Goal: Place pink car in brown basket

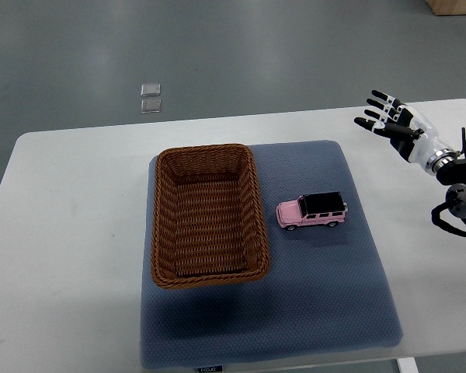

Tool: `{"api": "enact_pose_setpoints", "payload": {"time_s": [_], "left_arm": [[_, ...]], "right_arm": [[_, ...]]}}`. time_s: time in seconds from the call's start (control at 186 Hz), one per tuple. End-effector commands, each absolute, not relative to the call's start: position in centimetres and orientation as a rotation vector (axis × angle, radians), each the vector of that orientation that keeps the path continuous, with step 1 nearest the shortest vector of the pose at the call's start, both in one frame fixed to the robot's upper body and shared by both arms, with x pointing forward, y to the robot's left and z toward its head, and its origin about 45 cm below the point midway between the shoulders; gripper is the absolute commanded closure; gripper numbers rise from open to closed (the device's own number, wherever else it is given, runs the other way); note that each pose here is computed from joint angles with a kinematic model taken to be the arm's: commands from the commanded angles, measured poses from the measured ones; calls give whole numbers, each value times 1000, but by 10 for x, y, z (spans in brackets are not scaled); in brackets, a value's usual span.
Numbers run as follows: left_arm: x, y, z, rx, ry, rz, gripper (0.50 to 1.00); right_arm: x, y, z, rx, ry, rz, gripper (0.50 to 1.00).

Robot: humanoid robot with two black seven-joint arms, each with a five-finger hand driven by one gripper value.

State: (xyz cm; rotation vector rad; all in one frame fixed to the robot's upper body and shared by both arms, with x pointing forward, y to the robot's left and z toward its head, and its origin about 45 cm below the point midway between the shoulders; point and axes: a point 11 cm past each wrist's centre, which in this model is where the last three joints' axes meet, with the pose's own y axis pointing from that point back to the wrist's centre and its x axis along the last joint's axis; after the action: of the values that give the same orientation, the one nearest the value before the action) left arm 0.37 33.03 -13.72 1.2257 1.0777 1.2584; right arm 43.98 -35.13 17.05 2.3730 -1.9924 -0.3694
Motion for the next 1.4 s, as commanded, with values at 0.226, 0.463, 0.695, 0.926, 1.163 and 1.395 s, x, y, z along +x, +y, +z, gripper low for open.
{"api": "enact_pose_setpoints", "payload": {"time_s": [0.226,0.463,0.695,0.926,1.163,1.395], "left_arm": [[4,330,-137,1226,1077,1256,500],[4,330,-137,1226,1077,1256,500],[4,330,-137,1227,1076,1254,500],[4,330,-137,1226,1077,1255,500],[4,330,-137,1226,1077,1256,500],[4,330,-137,1226,1077,1256,500]], "right_arm": [[443,-339,204,2539,-1724,-196,587],[444,-330,230,2538,-1439,106,589],[440,-306,251,2482,-1100,398,589],[428,-283,261,2338,-741,676,589],[404,-263,237,2273,-486,739,589],[396,-244,213,2232,-380,780,591]]}}
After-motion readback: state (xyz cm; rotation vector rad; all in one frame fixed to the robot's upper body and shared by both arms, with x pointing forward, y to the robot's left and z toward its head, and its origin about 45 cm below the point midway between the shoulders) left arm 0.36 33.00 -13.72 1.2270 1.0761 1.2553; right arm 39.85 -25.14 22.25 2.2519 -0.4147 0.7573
